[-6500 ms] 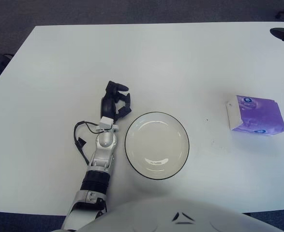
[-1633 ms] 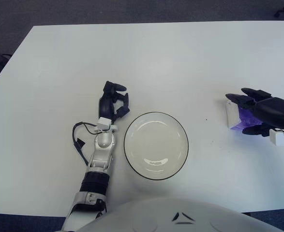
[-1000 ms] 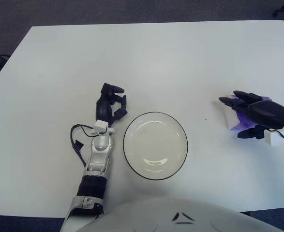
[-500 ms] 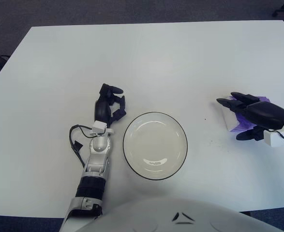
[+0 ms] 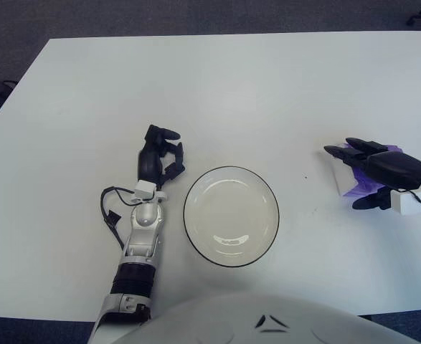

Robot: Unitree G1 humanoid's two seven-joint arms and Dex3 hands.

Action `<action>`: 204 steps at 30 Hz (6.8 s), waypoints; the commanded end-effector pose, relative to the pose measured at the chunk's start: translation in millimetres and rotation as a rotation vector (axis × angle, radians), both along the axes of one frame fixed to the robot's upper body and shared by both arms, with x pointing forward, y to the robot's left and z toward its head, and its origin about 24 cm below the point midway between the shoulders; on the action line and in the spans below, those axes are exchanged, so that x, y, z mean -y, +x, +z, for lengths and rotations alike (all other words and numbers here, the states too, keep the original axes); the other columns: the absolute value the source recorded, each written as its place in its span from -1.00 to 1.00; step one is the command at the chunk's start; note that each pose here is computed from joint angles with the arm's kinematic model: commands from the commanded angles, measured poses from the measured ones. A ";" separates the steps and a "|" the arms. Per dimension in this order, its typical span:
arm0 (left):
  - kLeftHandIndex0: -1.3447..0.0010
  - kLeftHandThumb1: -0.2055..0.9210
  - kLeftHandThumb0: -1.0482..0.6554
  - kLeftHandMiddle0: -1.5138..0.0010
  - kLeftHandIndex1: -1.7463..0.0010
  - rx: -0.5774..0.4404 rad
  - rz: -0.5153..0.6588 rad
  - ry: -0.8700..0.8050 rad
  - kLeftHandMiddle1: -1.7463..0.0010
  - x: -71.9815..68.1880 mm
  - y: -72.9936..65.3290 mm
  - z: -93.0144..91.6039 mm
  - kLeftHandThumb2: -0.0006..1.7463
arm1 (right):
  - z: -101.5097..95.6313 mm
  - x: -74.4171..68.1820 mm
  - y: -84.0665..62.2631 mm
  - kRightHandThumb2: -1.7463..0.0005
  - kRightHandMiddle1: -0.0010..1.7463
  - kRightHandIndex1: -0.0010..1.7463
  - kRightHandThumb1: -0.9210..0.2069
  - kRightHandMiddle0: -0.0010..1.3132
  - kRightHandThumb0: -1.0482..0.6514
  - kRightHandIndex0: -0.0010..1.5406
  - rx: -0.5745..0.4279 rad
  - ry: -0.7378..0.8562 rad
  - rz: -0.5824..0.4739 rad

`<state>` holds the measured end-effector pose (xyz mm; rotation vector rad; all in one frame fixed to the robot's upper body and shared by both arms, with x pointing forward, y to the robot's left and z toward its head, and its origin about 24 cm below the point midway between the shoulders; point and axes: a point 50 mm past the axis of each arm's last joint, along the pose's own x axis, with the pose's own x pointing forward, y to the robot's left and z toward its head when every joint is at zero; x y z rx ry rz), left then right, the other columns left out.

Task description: Put the tissue paper into the plate.

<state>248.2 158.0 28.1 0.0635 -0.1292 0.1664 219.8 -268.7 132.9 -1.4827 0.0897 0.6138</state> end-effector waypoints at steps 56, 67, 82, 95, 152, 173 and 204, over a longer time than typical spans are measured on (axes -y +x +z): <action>0.42 0.43 -0.24 0.27 -1.00 -0.263 0.106 0.036 -1.00 -23.9 -48.2 -55.8 0.11 | -53.3 29.7 -1.9 -0.08 -0.18 -0.75 0.02 -1.00 -0.68 -1.00 -0.044 0.115 -0.188; 0.41 0.43 -0.24 0.27 -1.00 -0.263 0.109 0.034 -1.00 -25.3 -50.9 -55.2 0.11 | -53.1 29.0 -3.2 -0.08 -0.18 -0.75 0.02 -1.00 -0.68 -1.00 -0.044 0.115 -0.187; 0.44 0.47 -0.23 0.27 -1.00 -0.254 0.113 0.029 -0.99 -26.9 -52.6 -55.1 0.08 | -19.3 23.2 36.8 -0.89 0.99 0.98 0.45 0.89 0.11 0.92 0.344 0.711 -0.225; 0.44 0.47 -0.23 0.25 -1.00 -0.244 0.113 0.024 -1.00 -26.6 -53.6 -54.3 0.07 | 21.0 8.6 27.7 -0.92 1.00 1.00 0.48 0.95 0.10 0.97 0.507 0.716 -0.130; 0.41 0.42 -0.24 0.26 -1.00 -0.241 0.106 0.016 -1.00 -18.3 -41.3 -55.6 0.12 | 92.3 -67.2 42.5 -0.87 1.00 1.00 0.45 0.97 0.05 0.96 0.509 1.133 0.419; 0.43 0.46 -0.23 0.30 -1.00 -0.279 0.100 -0.006 -1.00 -17.5 -42.3 -58.8 0.09 | 93.8 -65.1 44.3 -0.87 1.00 1.00 0.45 0.97 0.05 0.96 0.511 1.133 0.421; 0.51 0.59 -0.21 0.28 -1.00 -0.317 0.101 0.010 -0.84 -17.9 -42.2 -61.7 -0.03 | 52.3 -214.9 36.4 -0.76 1.00 1.00 0.32 0.60 0.12 0.70 -0.017 0.588 0.989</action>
